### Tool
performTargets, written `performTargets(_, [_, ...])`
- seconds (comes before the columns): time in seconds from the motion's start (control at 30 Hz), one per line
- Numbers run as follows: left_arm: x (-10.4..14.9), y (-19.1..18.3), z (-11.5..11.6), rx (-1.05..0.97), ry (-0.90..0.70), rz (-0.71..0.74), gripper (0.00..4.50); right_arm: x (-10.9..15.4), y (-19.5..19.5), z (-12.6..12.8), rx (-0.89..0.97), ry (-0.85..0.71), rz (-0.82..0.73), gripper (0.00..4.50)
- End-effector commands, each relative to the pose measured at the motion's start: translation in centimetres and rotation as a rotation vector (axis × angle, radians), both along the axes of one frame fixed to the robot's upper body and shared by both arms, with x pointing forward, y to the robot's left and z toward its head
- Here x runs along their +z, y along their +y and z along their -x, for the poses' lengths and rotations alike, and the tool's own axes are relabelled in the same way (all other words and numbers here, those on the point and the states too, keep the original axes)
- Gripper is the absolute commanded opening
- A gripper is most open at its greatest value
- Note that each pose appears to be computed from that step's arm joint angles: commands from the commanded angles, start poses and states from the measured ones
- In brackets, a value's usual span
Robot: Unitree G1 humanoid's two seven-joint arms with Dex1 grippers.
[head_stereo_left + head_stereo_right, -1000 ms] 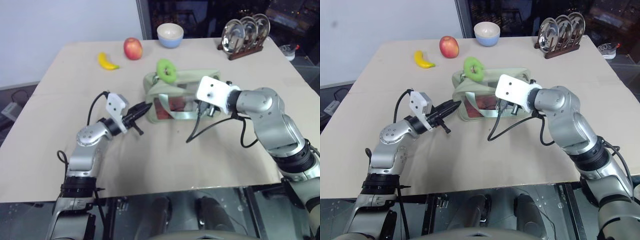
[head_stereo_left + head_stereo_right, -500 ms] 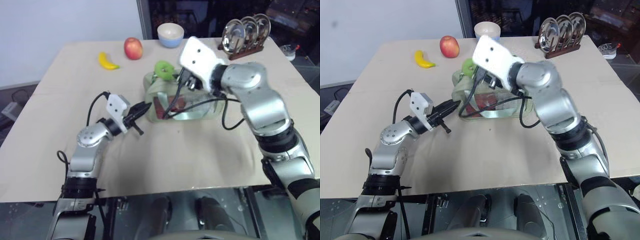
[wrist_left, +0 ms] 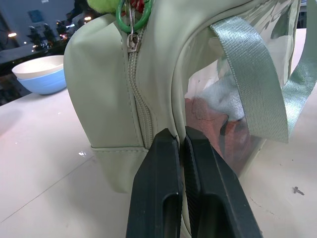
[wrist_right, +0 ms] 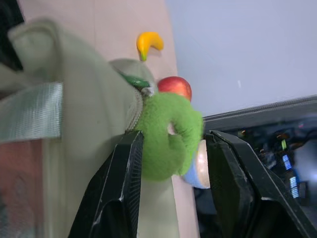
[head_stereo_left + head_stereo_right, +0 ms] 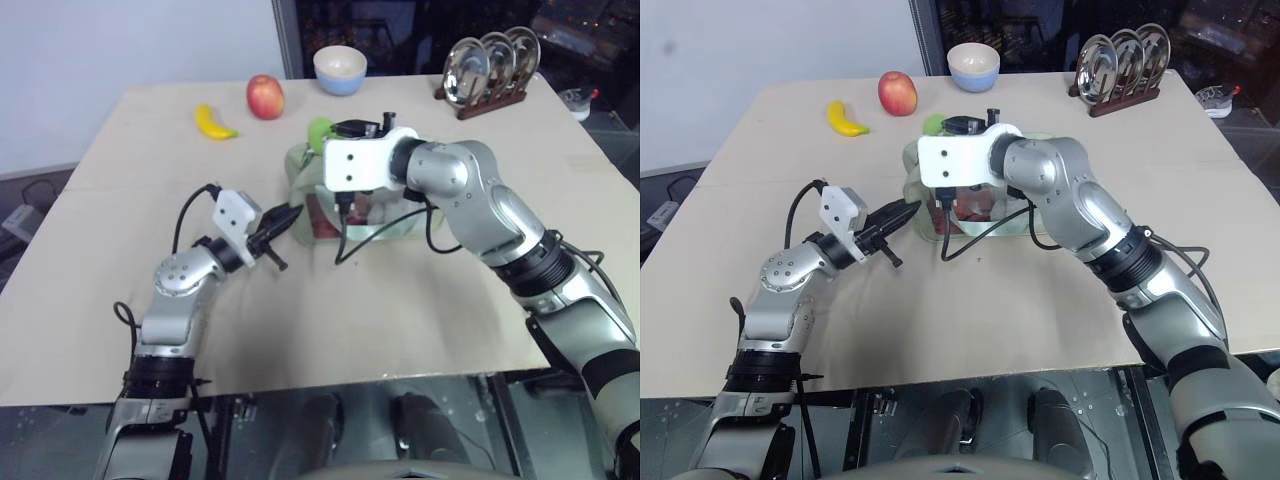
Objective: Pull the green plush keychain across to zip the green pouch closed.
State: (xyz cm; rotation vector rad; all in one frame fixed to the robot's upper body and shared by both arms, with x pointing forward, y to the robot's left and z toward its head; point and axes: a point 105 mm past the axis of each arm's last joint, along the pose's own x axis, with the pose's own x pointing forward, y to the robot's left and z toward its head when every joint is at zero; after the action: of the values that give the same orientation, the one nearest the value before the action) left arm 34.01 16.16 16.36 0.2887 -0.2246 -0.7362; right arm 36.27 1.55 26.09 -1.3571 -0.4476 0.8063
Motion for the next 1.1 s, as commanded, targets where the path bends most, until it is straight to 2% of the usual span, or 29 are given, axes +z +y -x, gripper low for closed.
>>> performTargets(0.03, [1.0, -0.3, 0.5, -0.018, -0.057, -0.013, 0.0, 1.1, 0.8, 0.6, 0.043, -0.042, 0.015, 2.01])
performTargets(0.2, [0.8, -0.6, 0.5, -0.026, -0.055, -0.014, 0.0, 0.7, 1.3, -0.4, 0.032, -0.06, 0.037, 2.01])
performTargets(0.57, [0.8, -0.9, 0.7, -0.031, -0.056, -0.011, 0.0, -1.0, 1.4, -2.2, -0.011, 0.02, 0.055, 2.01])
performTargets(0.67, [0.8, -0.9, 0.7, -0.029, -0.056, -0.01, 0.0, -1.0, 1.4, -2.4, -0.017, 0.035, 0.036, 1.18])
performTargets(0.73, [0.7, -0.8, 0.7, -0.022, -0.054, -0.011, 0.0, -0.5, 1.3, -2.2, -0.014, 0.048, 0.008, 0.22])
performTargets(0.77, [0.6, -0.7, 0.7, -0.015, -0.051, -0.012, 0.0, -0.2, 1.2, -2.0, -0.012, 0.054, -0.006, 0.03])
performTargets(1.1, [-1.6, 1.1, -0.2, 0.103, 0.025, -0.071, 0.0, 5.4, -1.2, -0.3, -0.028, 0.087, -0.201, 0.03])
